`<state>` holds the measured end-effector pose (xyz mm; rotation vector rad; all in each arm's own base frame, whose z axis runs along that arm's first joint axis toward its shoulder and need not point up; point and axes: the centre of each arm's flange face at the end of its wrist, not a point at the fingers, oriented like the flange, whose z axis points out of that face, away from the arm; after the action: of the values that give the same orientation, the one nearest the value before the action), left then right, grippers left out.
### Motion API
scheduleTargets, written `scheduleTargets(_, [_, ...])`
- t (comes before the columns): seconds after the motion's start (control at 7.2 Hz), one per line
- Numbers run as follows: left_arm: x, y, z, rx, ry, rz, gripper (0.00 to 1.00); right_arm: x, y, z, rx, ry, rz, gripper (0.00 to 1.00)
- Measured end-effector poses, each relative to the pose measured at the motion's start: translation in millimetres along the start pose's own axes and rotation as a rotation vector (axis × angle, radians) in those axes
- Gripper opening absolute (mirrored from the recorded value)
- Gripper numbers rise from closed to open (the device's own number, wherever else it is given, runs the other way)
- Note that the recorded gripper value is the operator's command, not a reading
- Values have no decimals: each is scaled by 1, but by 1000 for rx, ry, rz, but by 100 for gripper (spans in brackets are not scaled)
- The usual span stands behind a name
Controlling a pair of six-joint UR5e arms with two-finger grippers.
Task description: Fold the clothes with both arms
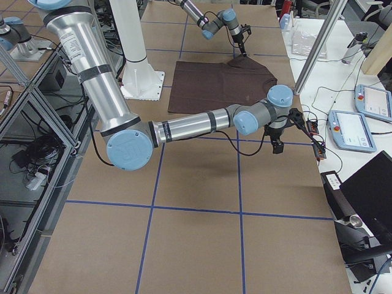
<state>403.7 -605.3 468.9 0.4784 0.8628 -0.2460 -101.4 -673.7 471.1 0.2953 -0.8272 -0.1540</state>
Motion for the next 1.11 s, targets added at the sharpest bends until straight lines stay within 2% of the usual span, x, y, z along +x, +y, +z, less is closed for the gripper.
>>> scheduleTargets(0.56, [-2,3,1,-3,-6,35,51,0,0,1,0,3,0,100])
scheduleTargets(0.69, [-2,3,1,-4,-6,42,39,0,1,1,-1,3,0,100])
scheduleTargets(0.83, [-1,3,0,-3,-4,44,8,1,1,1,0,4,0,100])
scheduleTargets(0.97, [0,3,0,-3,-2,45,0,1,1,1,0,5,0,100])
scheduleTargets(1.11, [0,3,0,-3,-2,45,0,1,1,1,0,5,1,100])
